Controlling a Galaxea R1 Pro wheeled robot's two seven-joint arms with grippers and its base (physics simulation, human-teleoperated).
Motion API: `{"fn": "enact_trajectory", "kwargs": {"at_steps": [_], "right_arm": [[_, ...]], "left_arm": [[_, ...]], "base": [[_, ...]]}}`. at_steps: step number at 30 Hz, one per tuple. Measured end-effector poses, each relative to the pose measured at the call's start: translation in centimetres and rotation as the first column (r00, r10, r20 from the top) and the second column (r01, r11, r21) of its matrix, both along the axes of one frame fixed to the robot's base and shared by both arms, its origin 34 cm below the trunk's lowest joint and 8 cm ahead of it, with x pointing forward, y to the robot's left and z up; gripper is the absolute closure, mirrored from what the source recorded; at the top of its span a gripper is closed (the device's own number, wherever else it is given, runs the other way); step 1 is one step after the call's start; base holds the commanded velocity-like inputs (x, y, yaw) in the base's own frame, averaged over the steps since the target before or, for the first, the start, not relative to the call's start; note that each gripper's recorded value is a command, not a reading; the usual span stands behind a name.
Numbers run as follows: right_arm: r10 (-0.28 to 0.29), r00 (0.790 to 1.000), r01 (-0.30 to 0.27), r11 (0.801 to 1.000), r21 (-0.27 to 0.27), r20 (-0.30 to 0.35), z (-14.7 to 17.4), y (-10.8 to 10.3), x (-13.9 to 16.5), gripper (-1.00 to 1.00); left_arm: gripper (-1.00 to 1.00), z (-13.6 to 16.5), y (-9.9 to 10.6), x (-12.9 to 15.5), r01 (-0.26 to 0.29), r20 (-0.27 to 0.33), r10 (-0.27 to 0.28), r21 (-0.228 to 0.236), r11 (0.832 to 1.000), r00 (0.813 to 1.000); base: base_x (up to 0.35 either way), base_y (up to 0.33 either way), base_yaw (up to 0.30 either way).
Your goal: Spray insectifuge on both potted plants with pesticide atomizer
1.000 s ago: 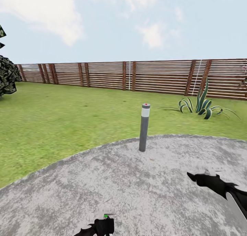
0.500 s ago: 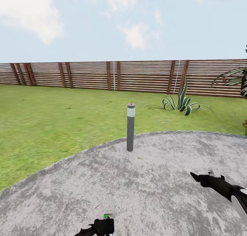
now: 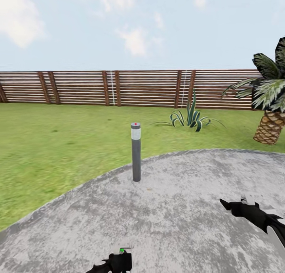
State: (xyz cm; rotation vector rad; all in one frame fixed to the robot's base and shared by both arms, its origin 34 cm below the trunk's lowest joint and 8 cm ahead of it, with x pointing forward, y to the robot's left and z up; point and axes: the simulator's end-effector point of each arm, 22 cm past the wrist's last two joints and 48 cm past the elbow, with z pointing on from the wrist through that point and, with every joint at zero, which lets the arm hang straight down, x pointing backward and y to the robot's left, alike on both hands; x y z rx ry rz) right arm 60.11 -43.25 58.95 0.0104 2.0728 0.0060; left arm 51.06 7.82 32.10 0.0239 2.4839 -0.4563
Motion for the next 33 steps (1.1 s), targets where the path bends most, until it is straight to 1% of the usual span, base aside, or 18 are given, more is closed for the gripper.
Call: {"fn": "enact_trajectory", "kwargs": {"at_steps": [4,7,10,12,14,16,18,19,24,27,28,33], "right_arm": [[0.0,1.0,0.0,1.0,0.001,0.0,0.0,0.0,0.0,-1.0],[-0.001,1.0,0.001,1.0,0.0,0.0,0.0,0.0,0.0,-1.0],[-0.003,1.0,0.003,1.0,0.001,-0.002,-0.1,-0.1,0.0,-1.0],[-0.006,1.0,0.006,1.0,0.001,-0.006,-0.3,-0.2,-0.1,-1.0],[-0.018,1.0,0.018,1.0,0.007,-0.001,0.0,-0.9,0.0,-1.0],[-0.021,1.0,0.021,1.0,0.009,-0.001,0.0,-1.0,0.0,-1.0],[-0.018,1.0,0.018,1.0,0.008,-0.009,-0.7,-0.8,-0.2,-1.0],[-0.017,1.0,0.017,1.0,0.012,-0.013,-1.2,-0.6,-0.3,-1.0],[-0.022,0.999,0.023,0.999,0.034,-0.026,-3.0,0.3,-0.7,-1.0],[-0.02,0.999,0.021,0.998,0.051,-0.026,-3.3,1.0,-0.6,-1.0],[-0.017,1.0,0.019,0.998,0.065,-0.026,-3.5,1.6,-0.6,-1.0],[-0.01,1.0,0.012,0.998,0.063,-0.025,-3.5,1.9,-0.6,-1.0]], "left_arm": [[1.0,0.0,0.0,0.0,0.0,0.0,0.0,0.0,1.0,1.0],[1.0,0.0,0.0,0.0,-0.001,0.001,0.001,0.0,1.0,1.0],[1.0,0.2,0.3,0.5,-0.015,0.027,0.015,-0.001,1.0,1.0],[1.0,0.1,0.5,0.4,-0.019,0.029,0.019,0.004,1.0,0.999],[1.0,-0.7,1.6,-0.2,-0.023,0.023,0.022,0.017,1.0,0.999],[1.0,-1.6,2.9,-1.1,-0.029,0.005,0.029,0.036,0.999,1.0],[1.0,-2.5,3.7,-1.9,-0.034,-0.003,0.034,0.044,0.998,0.999],[1.0,-2.8,3.4,-2.2,-0.033,-0.004,0.033,0.039,0.999,0.999],[1.0,-3.2,2.7,-1.9,-0.029,0.013,0.028,0.022,0.999,1.0],[1.0,-3.1,2.7,-1.7,-0.03,0.018,0.029,0.02,0.999,0.999],[1.0,-3.1,2.8,-1.7,-0.031,0.018,0.03,0.021,0.999,0.999],[1.0,-3.5,3.4,-2.0,-0.033,0.01,0.033,0.032,0.999,0.999]], "base": [[0.312,0.002,-0.264],[0.312,0.006,-0.061],[0.313,0.062,-0.008],[0.156,0.045,0.0],[0.0,0.0,0.0],[0.0,0.0,0.0],[0.0,0.0,0.0],[0.0,0.0,0.0],[0.0,0.0,0.0],[0.0,0.0,0.0],[0.025,0.0,0.0],[0.24,0.0,0.0]]}}
